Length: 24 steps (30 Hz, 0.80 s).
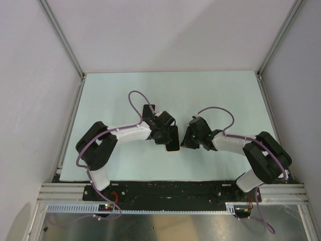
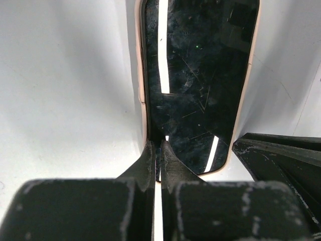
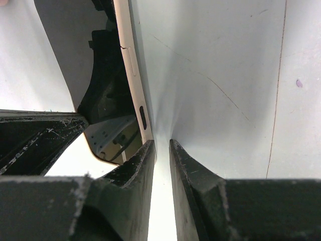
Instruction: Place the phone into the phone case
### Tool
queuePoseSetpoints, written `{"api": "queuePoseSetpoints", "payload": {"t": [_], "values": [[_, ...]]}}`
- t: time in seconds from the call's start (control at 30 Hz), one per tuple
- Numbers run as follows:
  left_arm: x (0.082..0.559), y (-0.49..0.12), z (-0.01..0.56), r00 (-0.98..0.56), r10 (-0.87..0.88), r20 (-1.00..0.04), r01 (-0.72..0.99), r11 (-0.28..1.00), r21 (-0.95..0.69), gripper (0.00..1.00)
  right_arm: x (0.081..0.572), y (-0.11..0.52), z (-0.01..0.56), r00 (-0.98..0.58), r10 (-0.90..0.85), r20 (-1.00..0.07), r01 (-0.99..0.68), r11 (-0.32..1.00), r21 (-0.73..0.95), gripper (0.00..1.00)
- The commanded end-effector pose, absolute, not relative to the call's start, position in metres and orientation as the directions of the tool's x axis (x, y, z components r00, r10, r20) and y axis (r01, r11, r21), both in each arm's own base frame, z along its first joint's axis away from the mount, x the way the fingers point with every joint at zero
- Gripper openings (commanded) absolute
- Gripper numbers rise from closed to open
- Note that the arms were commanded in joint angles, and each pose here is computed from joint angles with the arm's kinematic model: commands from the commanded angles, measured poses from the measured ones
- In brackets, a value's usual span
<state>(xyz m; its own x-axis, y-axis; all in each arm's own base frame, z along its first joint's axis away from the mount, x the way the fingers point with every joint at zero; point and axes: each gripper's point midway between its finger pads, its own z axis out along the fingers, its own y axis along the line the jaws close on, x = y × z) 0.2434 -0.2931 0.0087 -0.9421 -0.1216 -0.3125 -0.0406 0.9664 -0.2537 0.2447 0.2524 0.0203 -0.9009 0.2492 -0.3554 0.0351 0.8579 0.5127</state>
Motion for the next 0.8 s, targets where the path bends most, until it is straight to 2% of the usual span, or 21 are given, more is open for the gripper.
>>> {"api": "queuePoseSetpoints", "payload": {"t": [0.0, 0.23, 0.5, 0.77], "values": [[0.188, -0.327, -0.091, -0.987, -0.096, -0.129, -0.05, 0.946, -0.32, 0.0, 0.242, 0.255, 0.008, -0.911, 0.229, -0.342, 0.033, 0.87, 0.493, 0.26], [0.192, -0.328, -0.08, -0.982, -0.088, -0.17, -0.026, 0.941, -0.337, 0.0, 0.245, 0.253, 0.014, -0.905, 0.222, -0.361, 0.024, 0.877, 0.48, 0.27], [0.219, -0.334, -0.026, -0.951, -0.06, -0.304, 0.052, 0.935, -0.35, 0.0, 0.268, 0.238, 0.042, -0.874, 0.247, -0.419, 0.019, 0.877, 0.479, 0.33], [0.247, -0.338, 0.035, -0.91, -0.066, -0.409, 0.108, 0.915, -0.389, 0.17, 0.295, 0.233, 0.071, -0.846, 0.268, -0.461, -0.002, 0.863, 0.504, 0.37]]}}
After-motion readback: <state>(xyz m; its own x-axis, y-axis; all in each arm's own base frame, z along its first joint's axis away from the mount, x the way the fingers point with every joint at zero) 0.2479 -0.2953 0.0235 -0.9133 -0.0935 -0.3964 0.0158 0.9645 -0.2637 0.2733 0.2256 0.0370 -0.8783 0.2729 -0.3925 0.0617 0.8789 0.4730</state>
